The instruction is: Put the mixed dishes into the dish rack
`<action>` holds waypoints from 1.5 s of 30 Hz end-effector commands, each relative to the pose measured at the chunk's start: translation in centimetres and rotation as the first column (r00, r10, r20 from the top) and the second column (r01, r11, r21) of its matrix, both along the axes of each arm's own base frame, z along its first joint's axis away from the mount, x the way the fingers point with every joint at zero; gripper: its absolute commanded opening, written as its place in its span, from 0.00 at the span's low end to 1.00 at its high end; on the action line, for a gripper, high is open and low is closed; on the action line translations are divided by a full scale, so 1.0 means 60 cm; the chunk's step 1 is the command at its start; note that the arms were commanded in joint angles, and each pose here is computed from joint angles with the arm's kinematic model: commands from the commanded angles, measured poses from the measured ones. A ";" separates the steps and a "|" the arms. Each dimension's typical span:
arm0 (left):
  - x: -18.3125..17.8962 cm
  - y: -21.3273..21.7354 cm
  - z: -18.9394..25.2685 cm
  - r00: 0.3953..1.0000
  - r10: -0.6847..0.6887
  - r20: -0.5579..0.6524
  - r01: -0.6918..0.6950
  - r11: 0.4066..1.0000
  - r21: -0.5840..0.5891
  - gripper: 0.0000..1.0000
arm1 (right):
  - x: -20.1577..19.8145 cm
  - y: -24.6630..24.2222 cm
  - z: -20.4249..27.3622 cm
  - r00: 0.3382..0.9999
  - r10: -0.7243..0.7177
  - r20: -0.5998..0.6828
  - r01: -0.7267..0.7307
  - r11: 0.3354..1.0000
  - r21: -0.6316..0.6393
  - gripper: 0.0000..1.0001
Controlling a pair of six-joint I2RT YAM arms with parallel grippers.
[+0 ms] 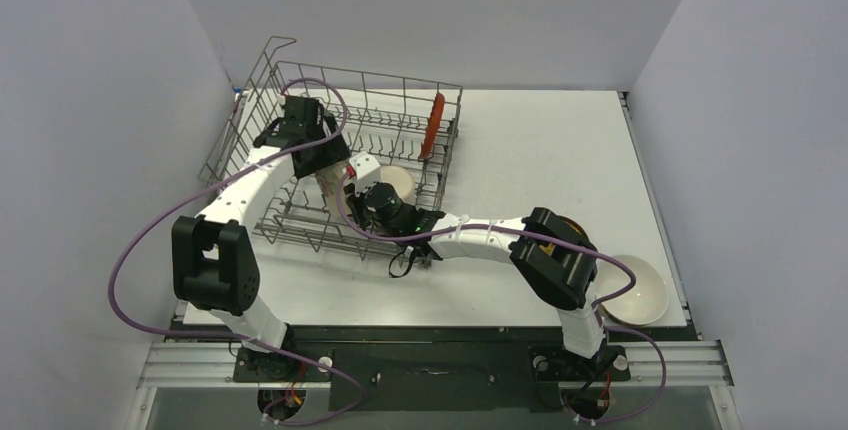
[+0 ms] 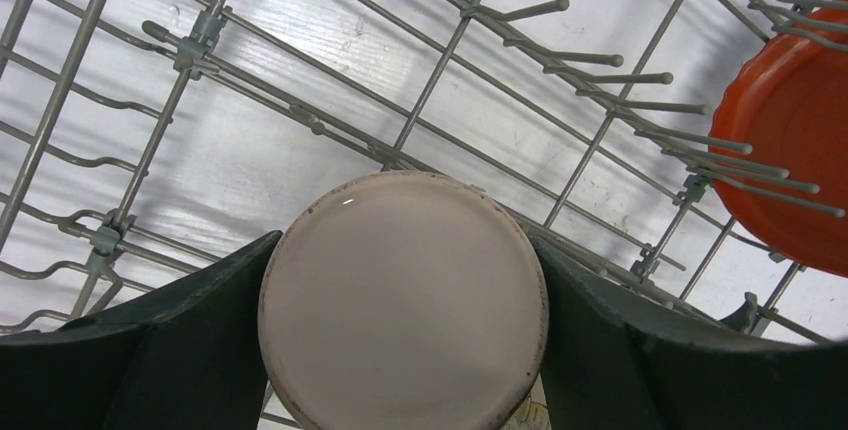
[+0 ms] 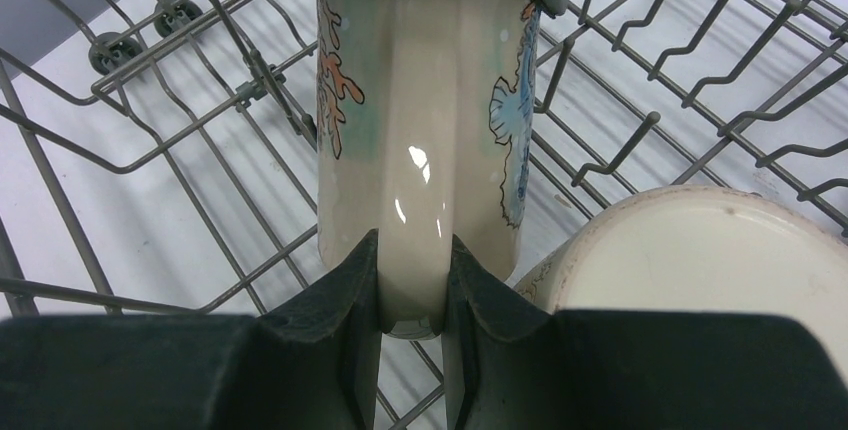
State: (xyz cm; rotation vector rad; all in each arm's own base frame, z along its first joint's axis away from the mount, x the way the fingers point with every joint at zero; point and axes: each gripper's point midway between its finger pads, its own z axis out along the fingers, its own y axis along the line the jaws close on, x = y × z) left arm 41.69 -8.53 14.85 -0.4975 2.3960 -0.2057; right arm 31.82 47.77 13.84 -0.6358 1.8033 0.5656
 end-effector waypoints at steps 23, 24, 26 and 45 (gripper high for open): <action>-0.027 -0.016 0.234 0.928 -0.067 0.366 0.061 0.998 0.028 0.00 | -0.043 -0.148 0.280 0.997 -0.049 0.055 0.045 0.996 0.081 0.80; -0.032 -0.015 0.244 0.923 -0.085 0.376 0.069 0.996 0.055 0.00 | -0.040 -0.173 0.284 0.996 -0.071 0.060 0.065 0.994 0.090 0.79; -0.043 -0.016 0.257 0.911 -0.111 0.397 0.077 0.992 0.101 0.00 | -0.034 -0.212 0.278 0.992 -0.106 0.063 0.099 0.990 0.101 0.79; -0.054 -0.012 0.270 0.787 -0.207 0.581 0.065 0.965 0.255 0.00 | -0.034 -0.360 0.186 0.969 -0.219 0.114 0.194 0.961 0.195 0.74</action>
